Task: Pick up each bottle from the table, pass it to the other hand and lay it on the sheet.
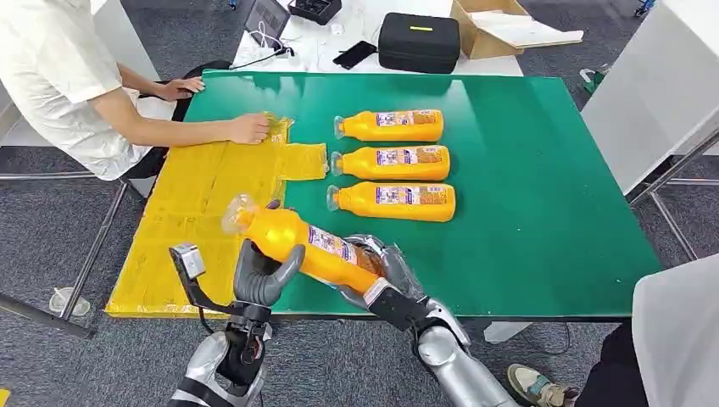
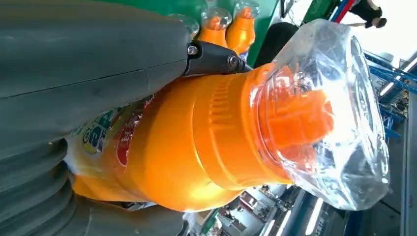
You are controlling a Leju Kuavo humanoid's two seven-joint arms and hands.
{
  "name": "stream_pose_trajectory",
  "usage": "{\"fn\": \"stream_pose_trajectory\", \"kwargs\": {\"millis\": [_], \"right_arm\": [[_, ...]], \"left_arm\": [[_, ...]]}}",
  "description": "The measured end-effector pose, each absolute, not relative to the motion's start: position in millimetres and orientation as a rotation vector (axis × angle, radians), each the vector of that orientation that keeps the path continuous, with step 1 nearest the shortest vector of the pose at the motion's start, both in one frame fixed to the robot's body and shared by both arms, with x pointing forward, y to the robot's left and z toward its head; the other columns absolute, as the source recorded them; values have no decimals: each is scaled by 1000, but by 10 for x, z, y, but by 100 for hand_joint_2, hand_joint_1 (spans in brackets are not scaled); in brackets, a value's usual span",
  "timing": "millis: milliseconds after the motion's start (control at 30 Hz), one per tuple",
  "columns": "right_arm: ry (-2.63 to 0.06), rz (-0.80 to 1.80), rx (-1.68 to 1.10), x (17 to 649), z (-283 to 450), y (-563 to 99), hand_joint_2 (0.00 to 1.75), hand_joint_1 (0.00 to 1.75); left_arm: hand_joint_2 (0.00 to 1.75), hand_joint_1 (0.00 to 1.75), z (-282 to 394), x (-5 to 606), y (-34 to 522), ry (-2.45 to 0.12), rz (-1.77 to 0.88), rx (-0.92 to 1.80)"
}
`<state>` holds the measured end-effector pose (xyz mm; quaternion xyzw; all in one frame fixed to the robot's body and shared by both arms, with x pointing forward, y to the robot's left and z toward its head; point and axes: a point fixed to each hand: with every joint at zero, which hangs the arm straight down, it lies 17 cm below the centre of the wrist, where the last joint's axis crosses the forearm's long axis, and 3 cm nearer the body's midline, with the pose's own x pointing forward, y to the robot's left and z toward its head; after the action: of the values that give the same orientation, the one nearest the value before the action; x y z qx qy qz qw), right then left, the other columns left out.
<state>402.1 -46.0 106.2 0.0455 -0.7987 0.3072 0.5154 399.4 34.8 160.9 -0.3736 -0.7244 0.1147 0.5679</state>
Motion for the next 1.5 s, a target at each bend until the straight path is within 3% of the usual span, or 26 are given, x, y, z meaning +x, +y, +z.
{"fn": "stream_pose_trajectory", "kwargs": {"millis": [33,67,133,300,333,367,400,433,800,833,1200,1367,1500], "right_arm": [[-1918,739,111,4018,1061,-457,175,175],[-1918,739,112,4017,1062,-455,175,175],[-1918,740,112,4016,1060,-455,175,175],[-1918,735,116,4011,1059,-457,175,175],[-1918,733,117,4009,1059,-458,175,143],[-1918,729,119,4005,1057,-460,175,143],[-1919,727,119,4000,1054,-462,175,19],[-1919,724,119,3997,1052,-463,175,0],[-1919,723,118,3994,1049,-465,175,0],[-1919,723,118,3994,1049,-465,0,0],[-1987,646,81,4020,1222,-427,0,0],[-2053,552,-57,4082,1335,-634,0,0],[-2058,524,-77,4087,1351,-702,0,0]], "left_arm": [[175,155,1603,4002,341,-1698,270,-882],[175,155,1604,4008,337,-1695,272,-891],[175,175,1594,4009,328,-1676,282,-919],[175,175,1591,4002,307,-1649,291,-961],[175,175,1592,4004,304,-1643,295,-969],[175,175,1593,4002,296,-1637,294,-977],[175,175,1592,4001,293,-1633,295,-980],[175,175,1590,4002,293,-1631,296,-980],[175,175,1590,4003,292,-1630,297,-981],[175,175,1590,4003,292,-1630,297,-981],[175,175,1718,3952,304,-1607,361,-1024],[175,175,1775,4039,541,-1829,266,-660],[175,175,1803,4053,587,-1876,231,-579]]}}
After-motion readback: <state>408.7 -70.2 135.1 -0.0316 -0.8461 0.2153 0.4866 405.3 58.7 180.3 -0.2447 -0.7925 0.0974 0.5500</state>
